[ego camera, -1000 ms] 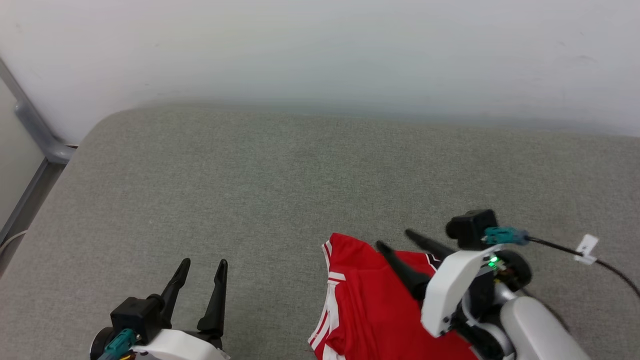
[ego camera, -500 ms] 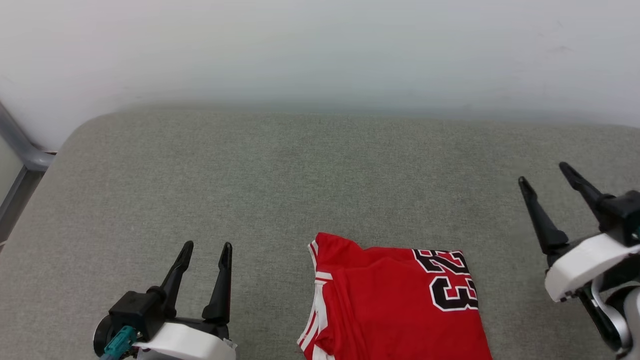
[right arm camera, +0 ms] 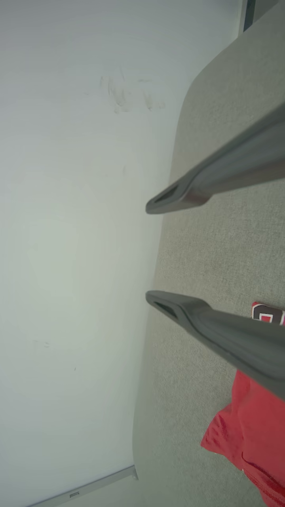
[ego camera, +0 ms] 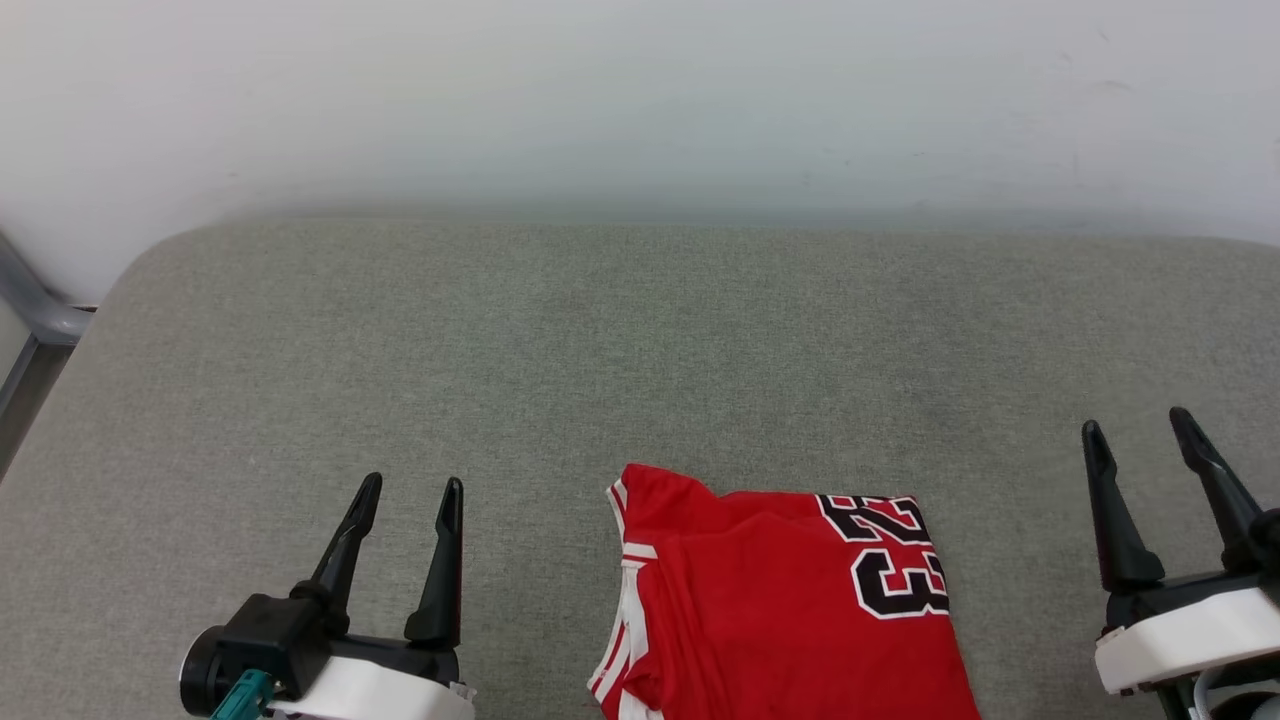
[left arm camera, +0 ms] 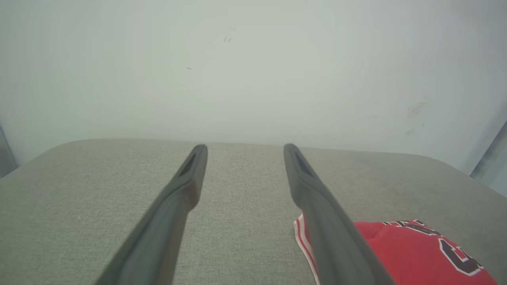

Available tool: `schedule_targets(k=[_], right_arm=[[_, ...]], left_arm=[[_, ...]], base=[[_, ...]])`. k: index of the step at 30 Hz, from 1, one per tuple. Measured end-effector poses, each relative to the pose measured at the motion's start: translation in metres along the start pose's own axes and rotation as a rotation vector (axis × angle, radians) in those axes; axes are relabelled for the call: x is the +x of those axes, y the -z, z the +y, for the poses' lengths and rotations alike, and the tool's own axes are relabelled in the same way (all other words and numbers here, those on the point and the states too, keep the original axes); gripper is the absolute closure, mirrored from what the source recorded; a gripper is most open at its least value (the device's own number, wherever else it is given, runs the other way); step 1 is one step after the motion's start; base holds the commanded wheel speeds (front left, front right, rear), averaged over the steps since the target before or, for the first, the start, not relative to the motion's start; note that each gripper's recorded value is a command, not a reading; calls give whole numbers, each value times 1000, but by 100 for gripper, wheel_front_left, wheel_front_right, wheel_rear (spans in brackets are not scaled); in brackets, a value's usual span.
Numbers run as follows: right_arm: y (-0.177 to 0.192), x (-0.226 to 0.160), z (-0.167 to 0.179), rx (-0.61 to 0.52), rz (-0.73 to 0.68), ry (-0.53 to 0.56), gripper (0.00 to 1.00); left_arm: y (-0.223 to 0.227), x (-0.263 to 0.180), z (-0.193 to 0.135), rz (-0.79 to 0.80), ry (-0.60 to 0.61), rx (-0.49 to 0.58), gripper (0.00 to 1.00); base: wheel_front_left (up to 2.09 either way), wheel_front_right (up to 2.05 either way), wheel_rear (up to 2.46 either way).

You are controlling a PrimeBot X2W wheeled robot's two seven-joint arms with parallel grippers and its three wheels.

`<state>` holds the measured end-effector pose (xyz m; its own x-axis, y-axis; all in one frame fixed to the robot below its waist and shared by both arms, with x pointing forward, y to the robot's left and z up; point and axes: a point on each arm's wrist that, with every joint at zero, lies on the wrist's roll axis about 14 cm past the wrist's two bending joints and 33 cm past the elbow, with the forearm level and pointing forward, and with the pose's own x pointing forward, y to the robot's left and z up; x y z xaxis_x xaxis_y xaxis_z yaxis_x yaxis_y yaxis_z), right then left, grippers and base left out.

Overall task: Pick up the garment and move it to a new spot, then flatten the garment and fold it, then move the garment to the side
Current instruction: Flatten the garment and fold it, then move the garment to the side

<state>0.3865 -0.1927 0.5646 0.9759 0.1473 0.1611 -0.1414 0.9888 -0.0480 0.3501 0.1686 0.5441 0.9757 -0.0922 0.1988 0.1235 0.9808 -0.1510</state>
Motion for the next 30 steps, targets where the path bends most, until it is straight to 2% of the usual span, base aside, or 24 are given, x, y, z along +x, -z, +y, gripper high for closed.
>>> schedule_targets(k=[17,22,30], right_arm=[[26,-8,16,45,86,-9,0],[54,-8,29,81,236,-48,0],[123,-26,60,133,614,-133,0]], left_arm=[[4,-1,1,8,-4,16,0],[10,0,2,24,-8,12,0],[18,2,8,45,-31,8,0]], base=[[0,0,0],[0,0,0],[0,0,0]])
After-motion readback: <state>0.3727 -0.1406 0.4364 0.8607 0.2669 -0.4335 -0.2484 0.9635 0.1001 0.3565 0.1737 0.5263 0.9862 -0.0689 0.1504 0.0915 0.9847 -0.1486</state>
